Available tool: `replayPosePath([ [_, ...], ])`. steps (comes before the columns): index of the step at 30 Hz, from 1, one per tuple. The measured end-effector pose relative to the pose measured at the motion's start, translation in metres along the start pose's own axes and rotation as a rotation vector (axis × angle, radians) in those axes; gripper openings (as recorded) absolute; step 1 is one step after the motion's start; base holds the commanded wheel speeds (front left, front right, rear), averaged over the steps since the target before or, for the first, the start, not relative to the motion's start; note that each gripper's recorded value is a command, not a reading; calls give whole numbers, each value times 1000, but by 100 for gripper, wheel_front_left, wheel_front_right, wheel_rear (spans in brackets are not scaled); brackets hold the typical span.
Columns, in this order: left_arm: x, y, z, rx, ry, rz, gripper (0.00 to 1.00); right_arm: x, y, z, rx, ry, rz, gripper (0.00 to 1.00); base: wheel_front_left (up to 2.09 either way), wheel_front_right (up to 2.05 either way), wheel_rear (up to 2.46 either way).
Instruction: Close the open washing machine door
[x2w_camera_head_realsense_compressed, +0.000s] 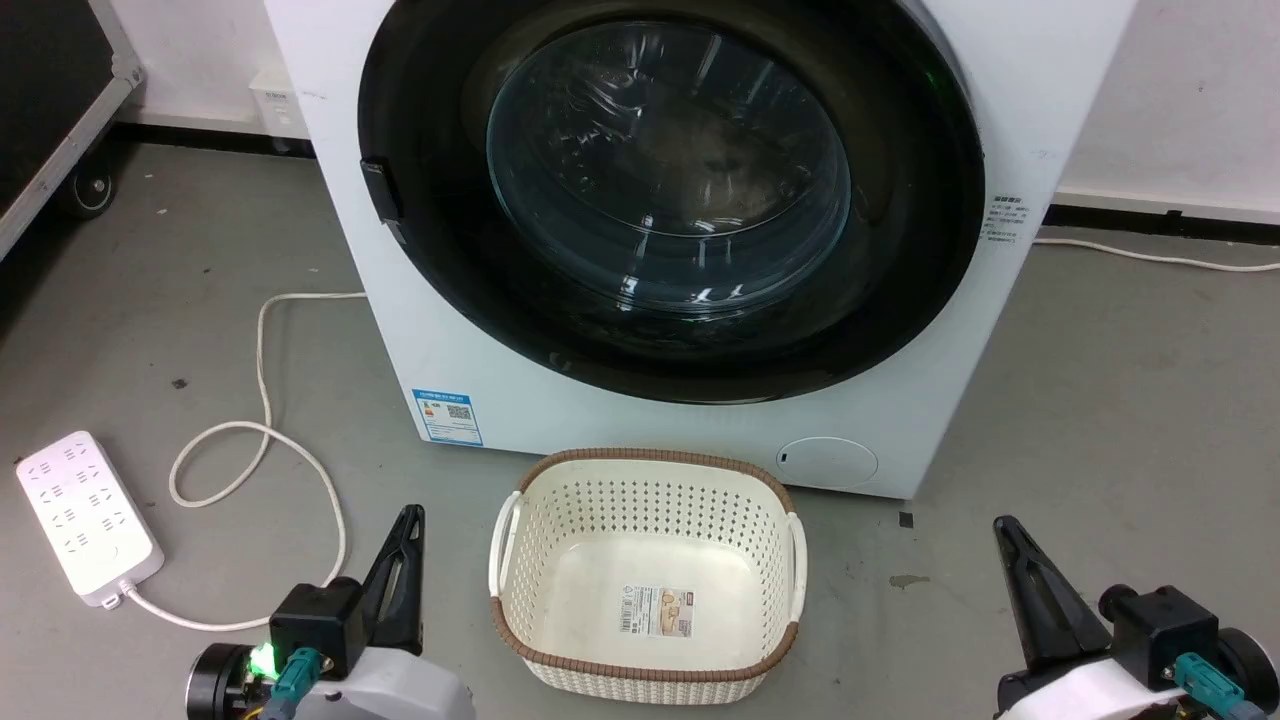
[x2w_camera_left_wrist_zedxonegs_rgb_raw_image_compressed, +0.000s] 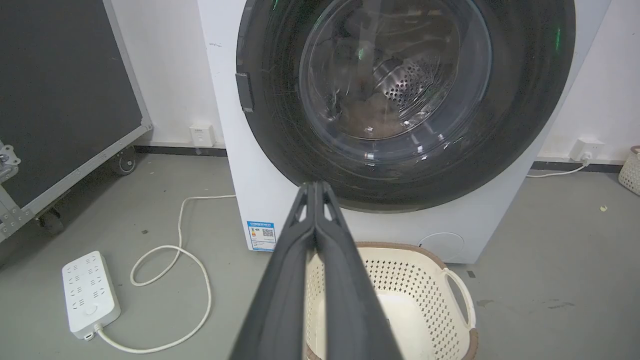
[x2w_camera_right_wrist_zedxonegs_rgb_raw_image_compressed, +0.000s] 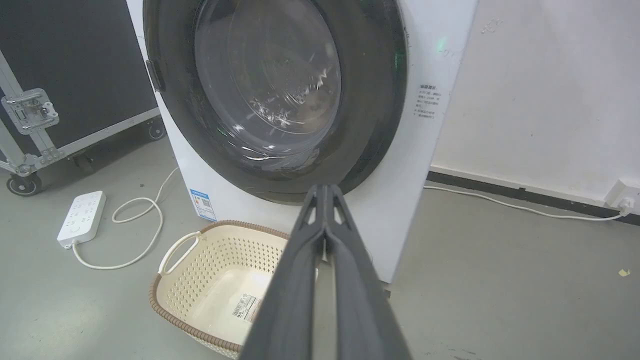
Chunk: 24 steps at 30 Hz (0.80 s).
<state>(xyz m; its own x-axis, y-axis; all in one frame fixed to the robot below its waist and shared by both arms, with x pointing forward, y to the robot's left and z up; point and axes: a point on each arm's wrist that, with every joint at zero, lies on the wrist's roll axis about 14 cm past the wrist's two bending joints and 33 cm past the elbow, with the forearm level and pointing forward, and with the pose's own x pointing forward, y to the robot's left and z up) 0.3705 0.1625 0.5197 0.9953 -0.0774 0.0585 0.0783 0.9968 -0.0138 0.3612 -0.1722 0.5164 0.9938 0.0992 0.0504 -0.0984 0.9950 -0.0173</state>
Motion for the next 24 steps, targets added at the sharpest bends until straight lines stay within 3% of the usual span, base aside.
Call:
replayPosePath([
  [24,2,4,3,22,16,20,0,2,3,0,-11,28,10,0,0,0,0],
])
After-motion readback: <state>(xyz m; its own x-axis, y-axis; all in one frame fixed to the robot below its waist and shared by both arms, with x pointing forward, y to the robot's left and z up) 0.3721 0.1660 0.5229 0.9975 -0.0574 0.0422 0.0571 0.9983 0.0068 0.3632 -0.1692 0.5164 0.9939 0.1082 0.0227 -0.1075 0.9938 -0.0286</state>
